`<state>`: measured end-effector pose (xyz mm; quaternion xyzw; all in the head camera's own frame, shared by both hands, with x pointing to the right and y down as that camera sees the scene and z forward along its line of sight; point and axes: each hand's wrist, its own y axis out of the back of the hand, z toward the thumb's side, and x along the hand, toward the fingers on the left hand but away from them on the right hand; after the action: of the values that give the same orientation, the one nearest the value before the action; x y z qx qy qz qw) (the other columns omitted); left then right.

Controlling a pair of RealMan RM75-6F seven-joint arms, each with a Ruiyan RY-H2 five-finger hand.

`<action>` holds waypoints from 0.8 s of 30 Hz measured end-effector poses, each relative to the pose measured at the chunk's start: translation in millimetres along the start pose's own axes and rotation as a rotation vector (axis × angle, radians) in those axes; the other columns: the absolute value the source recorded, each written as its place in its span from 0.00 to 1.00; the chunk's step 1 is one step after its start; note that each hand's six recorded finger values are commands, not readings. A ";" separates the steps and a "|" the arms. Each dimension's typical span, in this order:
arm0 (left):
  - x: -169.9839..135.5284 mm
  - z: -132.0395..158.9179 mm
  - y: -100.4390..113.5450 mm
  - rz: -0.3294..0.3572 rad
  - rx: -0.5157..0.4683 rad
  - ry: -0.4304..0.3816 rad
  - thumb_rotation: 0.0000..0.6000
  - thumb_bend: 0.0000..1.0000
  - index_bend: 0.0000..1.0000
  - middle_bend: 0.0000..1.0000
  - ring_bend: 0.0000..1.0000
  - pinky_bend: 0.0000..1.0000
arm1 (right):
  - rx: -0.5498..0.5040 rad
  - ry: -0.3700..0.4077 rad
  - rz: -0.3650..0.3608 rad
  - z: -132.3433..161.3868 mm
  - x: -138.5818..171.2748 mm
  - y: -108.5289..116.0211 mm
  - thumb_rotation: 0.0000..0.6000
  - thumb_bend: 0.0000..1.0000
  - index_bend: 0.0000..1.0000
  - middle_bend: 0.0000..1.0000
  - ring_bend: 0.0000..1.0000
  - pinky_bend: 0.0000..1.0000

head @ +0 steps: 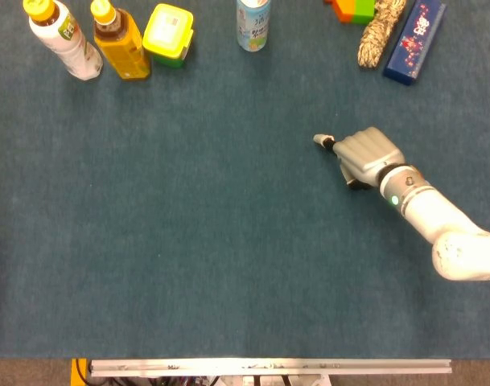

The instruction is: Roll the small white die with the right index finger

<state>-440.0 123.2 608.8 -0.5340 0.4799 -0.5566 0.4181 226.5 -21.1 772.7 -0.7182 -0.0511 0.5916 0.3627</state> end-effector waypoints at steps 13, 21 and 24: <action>1.3 0.0 -2.5 -0.007 0.003 -0.001 1.00 0.20 0.19 0.22 0.24 0.08 | -0.009 -0.062 0.004 -27.4 23.3 -7.2 1.00 0.89 0.00 1.00 1.00 1.00; 2.1 0.5 -2.6 -0.005 0.004 -0.002 1.00 0.20 0.19 0.22 0.24 0.08 | -0.033 -0.061 -0.035 -37.4 38.7 -4.9 1.00 0.89 0.00 1.00 1.00 1.00; 2.2 1.7 -2.7 -0.005 0.004 -0.004 1.00 0.20 0.19 0.22 0.24 0.08 | -0.041 -0.059 -0.044 -39.3 39.8 -4.0 1.00 0.89 0.00 1.00 1.00 1.00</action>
<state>-438.4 121.4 611.8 -0.5355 0.4766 -0.5574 0.4187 274.5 -16.3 744.1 -0.7064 -0.0900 0.6033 0.3591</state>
